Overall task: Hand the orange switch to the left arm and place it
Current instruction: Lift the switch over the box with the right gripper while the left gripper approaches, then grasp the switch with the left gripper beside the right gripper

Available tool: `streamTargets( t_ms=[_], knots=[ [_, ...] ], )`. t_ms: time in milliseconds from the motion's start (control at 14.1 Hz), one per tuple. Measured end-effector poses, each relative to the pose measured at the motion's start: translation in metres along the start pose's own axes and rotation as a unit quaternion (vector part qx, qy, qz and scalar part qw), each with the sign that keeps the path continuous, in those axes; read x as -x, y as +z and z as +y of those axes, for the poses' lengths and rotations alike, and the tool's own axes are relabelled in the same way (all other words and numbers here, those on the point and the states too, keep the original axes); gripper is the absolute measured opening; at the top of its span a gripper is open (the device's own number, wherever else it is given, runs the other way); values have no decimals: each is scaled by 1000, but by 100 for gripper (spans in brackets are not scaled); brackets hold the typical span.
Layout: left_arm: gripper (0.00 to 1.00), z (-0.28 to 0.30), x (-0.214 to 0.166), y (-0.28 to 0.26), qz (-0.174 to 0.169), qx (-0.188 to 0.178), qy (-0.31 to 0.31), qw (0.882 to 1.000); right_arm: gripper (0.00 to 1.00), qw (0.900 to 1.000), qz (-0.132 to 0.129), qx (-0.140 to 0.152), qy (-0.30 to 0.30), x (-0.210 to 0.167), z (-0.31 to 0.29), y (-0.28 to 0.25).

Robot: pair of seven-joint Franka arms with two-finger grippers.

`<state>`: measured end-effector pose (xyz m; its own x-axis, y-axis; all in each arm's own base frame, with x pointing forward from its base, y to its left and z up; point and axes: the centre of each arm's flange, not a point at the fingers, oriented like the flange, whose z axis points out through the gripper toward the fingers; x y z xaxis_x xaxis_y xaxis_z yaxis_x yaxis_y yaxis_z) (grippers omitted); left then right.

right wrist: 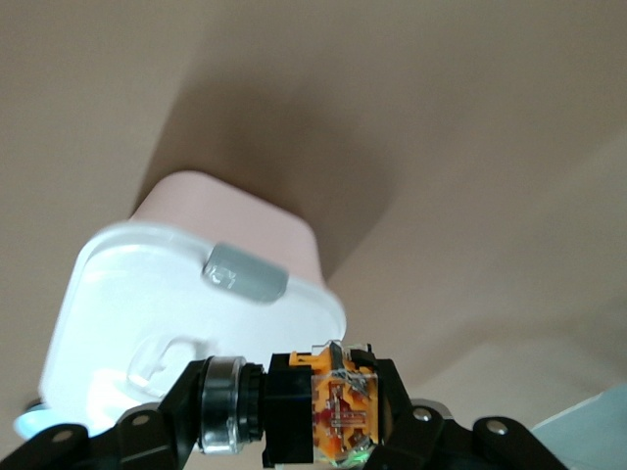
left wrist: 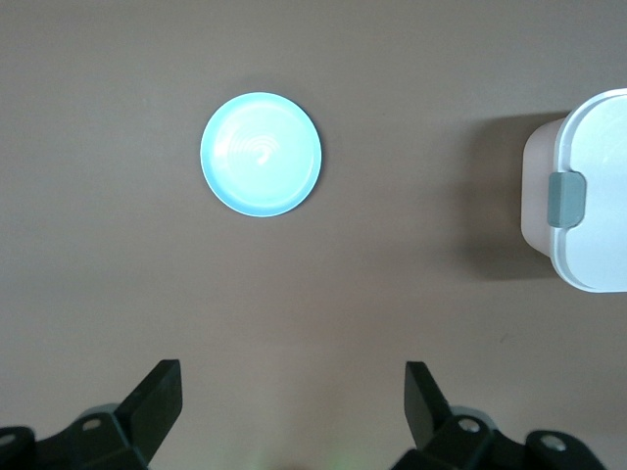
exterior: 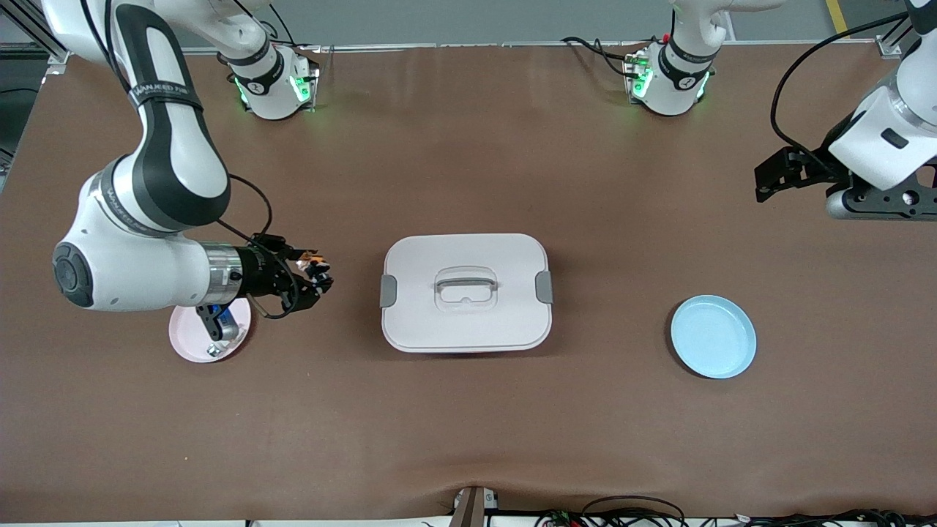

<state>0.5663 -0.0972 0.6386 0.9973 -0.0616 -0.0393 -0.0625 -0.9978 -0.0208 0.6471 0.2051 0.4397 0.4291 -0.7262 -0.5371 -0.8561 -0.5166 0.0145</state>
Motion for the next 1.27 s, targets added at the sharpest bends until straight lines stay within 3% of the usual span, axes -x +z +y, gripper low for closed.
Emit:
streamTargets(
  t_ms=[425, 637, 991, 1274],
  knots=[
    [100, 18, -7, 10, 0, 1, 15, 1000, 73, 997, -2, -12, 75, 86, -25, 8],
    [100, 33, -11, 16, 1, 7, 27, 1000, 73, 993, -23, -34, 113, 114, -33, 4],
    [100, 76, -20, 33, -4, 55, 18, 998, 73, 985, -30, -79, 153, 162, -48, 4],
    [100, 149, -26, 57, 0, 91, 9, 996, 73, 975, -44, -113, 185, 203, -57, 12]
  ],
)
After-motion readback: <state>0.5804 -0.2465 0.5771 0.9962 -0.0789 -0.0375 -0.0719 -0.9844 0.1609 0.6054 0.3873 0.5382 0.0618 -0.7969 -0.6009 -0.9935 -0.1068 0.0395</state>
